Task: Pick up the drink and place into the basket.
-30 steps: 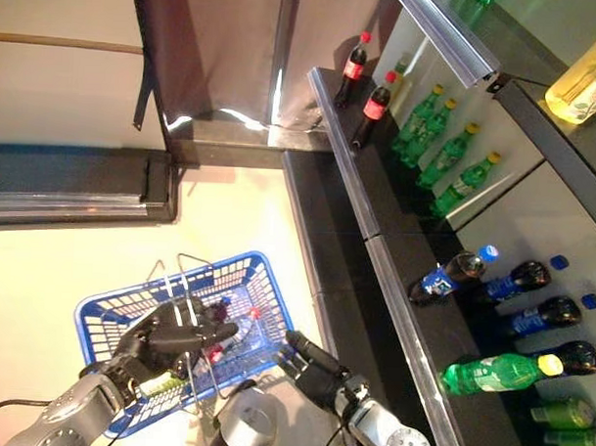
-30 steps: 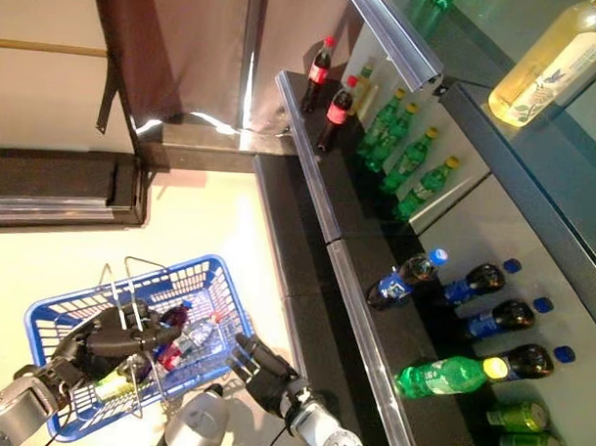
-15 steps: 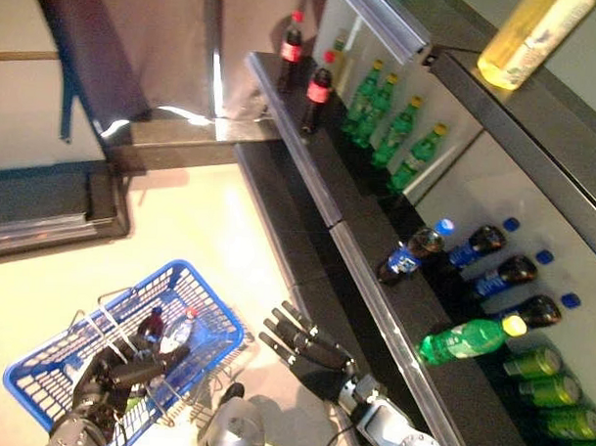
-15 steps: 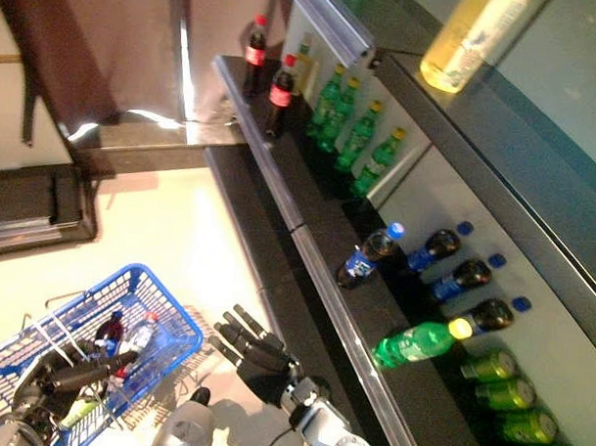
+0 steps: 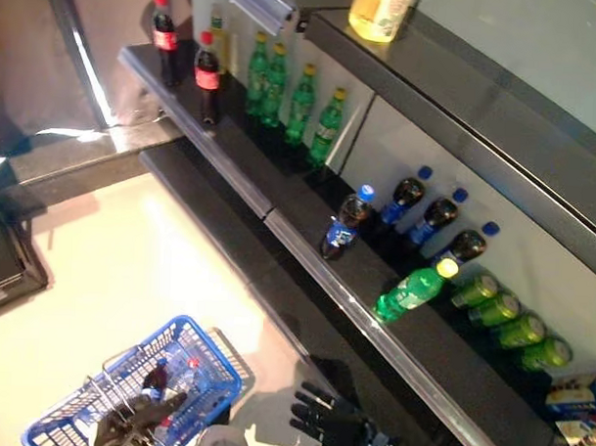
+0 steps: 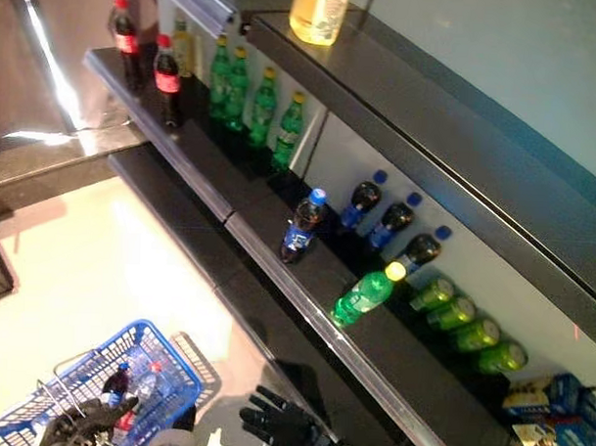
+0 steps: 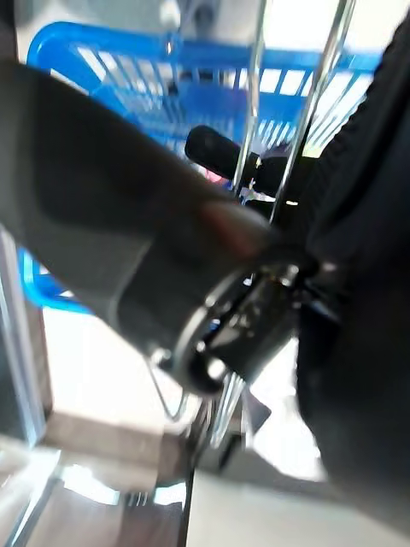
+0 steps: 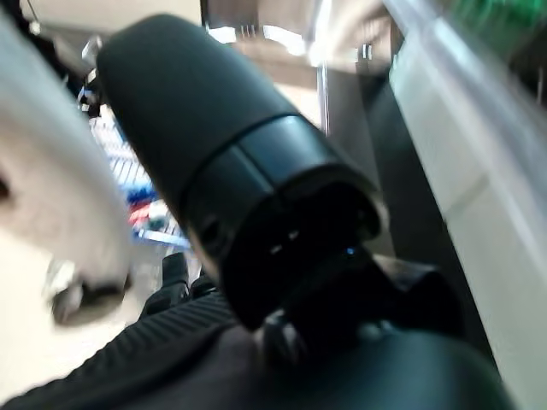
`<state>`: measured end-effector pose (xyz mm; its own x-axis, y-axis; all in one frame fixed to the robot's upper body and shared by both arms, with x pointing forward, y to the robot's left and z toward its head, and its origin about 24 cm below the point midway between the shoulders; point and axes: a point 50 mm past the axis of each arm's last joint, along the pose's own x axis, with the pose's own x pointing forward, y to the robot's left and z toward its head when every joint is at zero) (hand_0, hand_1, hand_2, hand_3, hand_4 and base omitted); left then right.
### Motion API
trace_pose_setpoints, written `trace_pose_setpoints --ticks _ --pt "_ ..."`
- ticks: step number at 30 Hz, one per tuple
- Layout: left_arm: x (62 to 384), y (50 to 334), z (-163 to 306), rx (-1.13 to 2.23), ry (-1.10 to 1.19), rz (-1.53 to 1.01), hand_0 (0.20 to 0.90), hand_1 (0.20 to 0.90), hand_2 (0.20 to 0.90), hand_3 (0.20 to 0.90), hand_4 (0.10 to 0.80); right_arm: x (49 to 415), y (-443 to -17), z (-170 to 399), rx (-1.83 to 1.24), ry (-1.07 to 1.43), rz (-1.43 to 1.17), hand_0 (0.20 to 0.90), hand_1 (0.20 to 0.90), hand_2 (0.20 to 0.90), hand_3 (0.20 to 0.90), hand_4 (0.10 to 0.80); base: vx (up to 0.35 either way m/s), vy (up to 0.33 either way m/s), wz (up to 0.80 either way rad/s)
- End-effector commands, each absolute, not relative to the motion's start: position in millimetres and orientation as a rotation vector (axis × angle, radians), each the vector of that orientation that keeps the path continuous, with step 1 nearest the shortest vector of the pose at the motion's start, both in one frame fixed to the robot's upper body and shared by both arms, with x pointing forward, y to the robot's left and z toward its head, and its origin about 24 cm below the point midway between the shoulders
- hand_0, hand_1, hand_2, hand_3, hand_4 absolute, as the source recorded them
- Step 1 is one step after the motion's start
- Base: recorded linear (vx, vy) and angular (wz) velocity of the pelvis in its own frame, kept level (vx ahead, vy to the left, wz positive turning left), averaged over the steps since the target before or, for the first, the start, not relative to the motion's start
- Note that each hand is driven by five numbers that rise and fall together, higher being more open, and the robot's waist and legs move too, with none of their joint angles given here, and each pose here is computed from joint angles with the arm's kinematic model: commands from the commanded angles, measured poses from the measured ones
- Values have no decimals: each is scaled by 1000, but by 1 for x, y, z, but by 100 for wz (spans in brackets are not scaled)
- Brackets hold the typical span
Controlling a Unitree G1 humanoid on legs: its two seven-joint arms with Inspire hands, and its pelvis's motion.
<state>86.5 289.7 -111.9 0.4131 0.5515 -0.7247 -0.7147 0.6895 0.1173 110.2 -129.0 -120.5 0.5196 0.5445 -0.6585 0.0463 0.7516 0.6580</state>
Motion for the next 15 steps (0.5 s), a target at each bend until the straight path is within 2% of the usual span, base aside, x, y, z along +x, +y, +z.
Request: trace_pose_setpoints --ticks 1,6,8,15 --pt "142 281 -90 -238 505 706 300 300 300 200 100 115 -168 -133 439 1000 185 900 900 900 900 800 -33 1 -2" --pt "133 267 -114 -254 664 711 300 300 300 200 100 106 -183 -146 366 1079 81 900 900 900 900 800 3 2 -2" --pt "121 260 -130 -273 796 724 300 300 300 200 100 103 -193 -150 279 1102 36 900 900 900 900 800 18 -6 -7" --pt "93 250 -150 -315 959 779 300 300 300 200 100 88 -203 -159 170 1152 -11 900 900 900 900 800 15 -12 -11"
